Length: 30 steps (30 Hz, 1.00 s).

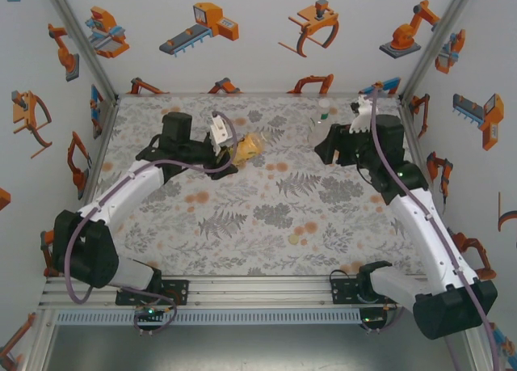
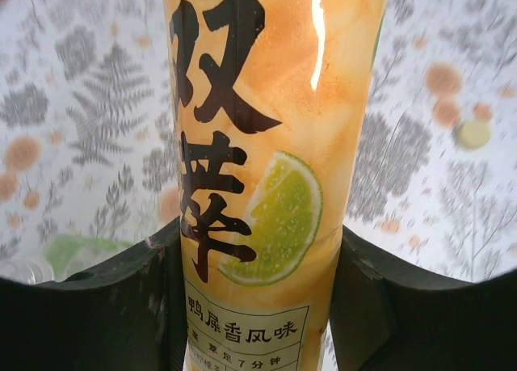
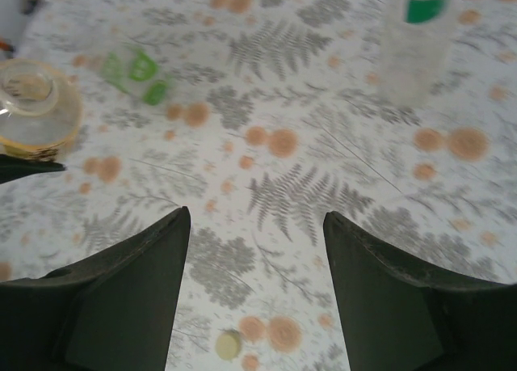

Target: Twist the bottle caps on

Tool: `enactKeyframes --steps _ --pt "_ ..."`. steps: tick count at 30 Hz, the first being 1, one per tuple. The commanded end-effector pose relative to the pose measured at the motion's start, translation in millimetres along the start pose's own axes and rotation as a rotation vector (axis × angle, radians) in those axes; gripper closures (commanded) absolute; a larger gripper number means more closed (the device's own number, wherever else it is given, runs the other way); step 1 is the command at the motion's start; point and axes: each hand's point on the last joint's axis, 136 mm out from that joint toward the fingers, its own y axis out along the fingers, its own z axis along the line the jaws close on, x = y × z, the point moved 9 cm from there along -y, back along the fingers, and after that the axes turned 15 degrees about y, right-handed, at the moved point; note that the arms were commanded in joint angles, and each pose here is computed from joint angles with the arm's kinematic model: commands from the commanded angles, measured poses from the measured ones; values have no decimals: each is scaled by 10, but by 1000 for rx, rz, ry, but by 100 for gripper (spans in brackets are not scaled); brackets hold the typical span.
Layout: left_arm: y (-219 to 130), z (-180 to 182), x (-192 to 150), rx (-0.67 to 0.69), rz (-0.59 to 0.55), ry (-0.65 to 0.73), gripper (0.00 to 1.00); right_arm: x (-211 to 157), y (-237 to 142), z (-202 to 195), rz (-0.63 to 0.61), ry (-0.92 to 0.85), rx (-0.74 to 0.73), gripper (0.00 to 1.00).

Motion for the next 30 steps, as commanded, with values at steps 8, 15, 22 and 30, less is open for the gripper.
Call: enactKeyframes --steps 8,15,22,30 --pt "-335 82 752 33 -557 -26 100 97 -214 566 -255 -63 687 32" --pt "-404 95 949 7 -744 -35 100 66 -144 976 -253 -106 907 20" --pt "-407 54 1120 -110 -851 -13 100 196 -6 1318 -281 -123 979 16" --pt "-369 14 1199 -152 -857 -1 98 301 162 1689 -239 -176 1090 17"
